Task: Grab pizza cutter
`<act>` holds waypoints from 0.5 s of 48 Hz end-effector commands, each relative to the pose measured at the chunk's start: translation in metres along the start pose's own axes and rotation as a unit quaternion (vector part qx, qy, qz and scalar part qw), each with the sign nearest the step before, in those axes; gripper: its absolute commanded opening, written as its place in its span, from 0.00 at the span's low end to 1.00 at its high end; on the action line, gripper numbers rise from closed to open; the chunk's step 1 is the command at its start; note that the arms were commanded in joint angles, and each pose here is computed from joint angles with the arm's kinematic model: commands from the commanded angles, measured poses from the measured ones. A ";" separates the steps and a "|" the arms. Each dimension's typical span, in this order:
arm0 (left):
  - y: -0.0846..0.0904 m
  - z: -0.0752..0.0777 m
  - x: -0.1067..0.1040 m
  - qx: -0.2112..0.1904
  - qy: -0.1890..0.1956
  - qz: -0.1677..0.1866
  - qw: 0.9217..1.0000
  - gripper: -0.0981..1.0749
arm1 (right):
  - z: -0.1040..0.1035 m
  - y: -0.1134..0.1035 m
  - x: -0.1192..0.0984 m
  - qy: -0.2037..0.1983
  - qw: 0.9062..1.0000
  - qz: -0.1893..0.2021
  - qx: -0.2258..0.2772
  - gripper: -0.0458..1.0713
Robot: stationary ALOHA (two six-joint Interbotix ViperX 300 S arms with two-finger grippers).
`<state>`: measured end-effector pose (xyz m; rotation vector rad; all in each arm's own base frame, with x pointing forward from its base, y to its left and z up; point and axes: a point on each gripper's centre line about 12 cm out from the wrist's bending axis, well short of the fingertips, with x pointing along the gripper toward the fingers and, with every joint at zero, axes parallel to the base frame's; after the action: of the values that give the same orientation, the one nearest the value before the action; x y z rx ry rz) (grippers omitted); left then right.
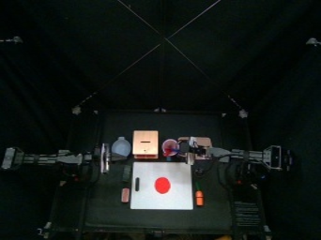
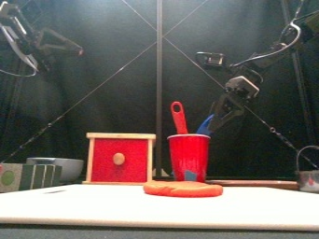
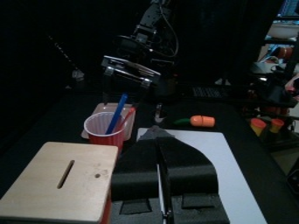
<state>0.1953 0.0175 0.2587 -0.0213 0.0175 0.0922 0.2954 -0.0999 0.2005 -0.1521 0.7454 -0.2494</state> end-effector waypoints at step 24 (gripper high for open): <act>0.004 -0.003 0.000 -0.007 0.003 0.011 1.000 0.13 | 0.016 -0.008 -0.004 -0.026 1.000 -0.010 0.000 0.47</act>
<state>0.1935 0.0198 0.2519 -0.0310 0.0338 0.1058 0.2971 -0.1039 0.2035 -0.1571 0.7368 -0.2583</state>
